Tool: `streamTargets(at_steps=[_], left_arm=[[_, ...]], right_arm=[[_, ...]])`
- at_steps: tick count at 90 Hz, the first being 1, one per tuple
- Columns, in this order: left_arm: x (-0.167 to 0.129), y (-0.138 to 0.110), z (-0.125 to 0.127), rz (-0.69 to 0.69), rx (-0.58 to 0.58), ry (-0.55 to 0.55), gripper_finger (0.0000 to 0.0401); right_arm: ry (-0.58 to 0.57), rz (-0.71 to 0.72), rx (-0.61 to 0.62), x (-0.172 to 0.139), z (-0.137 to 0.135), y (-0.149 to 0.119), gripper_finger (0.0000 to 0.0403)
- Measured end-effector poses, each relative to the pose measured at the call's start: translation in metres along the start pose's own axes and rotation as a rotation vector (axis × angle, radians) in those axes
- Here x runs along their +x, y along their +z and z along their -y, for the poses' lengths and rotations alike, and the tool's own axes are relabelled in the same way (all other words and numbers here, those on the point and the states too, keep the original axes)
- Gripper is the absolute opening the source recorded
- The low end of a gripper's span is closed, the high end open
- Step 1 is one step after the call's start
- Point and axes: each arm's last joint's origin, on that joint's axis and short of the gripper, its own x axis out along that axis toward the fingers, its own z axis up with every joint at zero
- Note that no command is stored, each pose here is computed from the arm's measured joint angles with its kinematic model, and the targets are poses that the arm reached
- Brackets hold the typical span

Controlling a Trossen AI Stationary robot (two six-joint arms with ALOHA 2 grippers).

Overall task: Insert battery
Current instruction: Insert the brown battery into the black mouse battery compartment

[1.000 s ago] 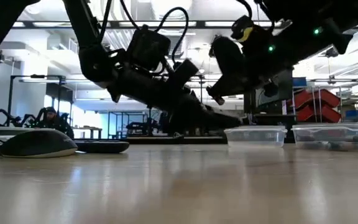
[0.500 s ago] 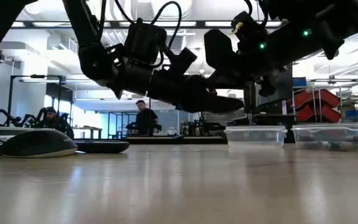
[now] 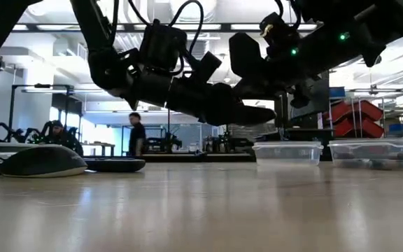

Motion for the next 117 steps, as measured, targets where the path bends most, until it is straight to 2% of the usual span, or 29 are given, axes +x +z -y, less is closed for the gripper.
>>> streamTargets(at_steps=[14, 73, 117], left_arm=[[0.0000, -0.0002, 0.0000, -0.002, 0.001, 0.000, 0.0264], [0.0000, -0.0002, 0.0000, -0.002, 0.001, 0.000, 0.0266], [0.0000, -0.0002, 0.0001, -0.002, 0.001, -0.002, 0.0264]], right_arm=[[0.000, -0.001, -0.001, 0.0000, 0.0001, 0.0000, 0.0018], [-0.004, -0.004, 0.009, -0.0001, 0.0005, -0.0005, 0.0084], [-0.014, -0.025, -0.070, -0.0055, 0.0046, 0.0093, 0.0120]])
